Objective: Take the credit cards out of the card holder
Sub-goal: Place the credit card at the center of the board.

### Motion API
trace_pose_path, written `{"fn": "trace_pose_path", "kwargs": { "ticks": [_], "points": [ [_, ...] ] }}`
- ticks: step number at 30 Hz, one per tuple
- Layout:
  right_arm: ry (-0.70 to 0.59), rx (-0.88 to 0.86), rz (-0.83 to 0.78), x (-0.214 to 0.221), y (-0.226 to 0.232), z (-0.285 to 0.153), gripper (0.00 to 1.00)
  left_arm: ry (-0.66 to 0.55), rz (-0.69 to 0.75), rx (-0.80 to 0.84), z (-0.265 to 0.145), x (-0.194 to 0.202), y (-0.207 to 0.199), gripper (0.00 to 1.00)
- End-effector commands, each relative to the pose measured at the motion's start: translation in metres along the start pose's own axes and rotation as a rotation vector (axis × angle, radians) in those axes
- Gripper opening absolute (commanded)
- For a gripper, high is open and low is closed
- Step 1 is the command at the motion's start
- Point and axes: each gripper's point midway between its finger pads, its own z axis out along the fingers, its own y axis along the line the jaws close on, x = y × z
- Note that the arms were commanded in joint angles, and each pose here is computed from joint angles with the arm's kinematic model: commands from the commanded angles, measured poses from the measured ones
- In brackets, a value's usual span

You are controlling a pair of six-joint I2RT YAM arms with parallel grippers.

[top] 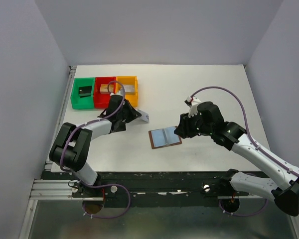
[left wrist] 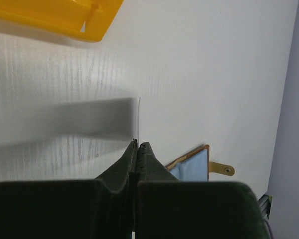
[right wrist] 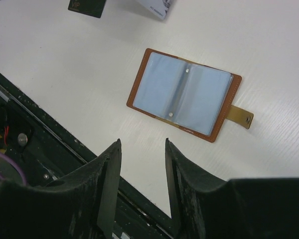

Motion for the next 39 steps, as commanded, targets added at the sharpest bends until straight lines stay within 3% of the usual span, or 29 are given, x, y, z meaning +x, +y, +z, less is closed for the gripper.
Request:
{"fn": "trace_pose_path", "kwargs": {
  "ticks": [1,11,22,39],
  "points": [
    [-0.022,0.015,0.009,-0.003,-0.003,0.002,0.48,-0.06,-0.027,-0.002,0.014,-0.018,-0.004,0.0],
    [0.01,0.014,-0.001,0.0,-0.003,0.006,0.48,-0.026,-0.029,-0.02,0.031,-0.013,0.005,0.01],
    [0.033,0.027,-0.009,0.004,-0.007,0.012,0.48,0.001,0.0,-0.021,0.031,-0.015,0.0,0.32],
    [0.047,0.042,-0.009,0.008,-0.011,0.014,0.48,0.015,0.05,-0.119,0.023,-0.016,0.015,0.43]
  ]
}}
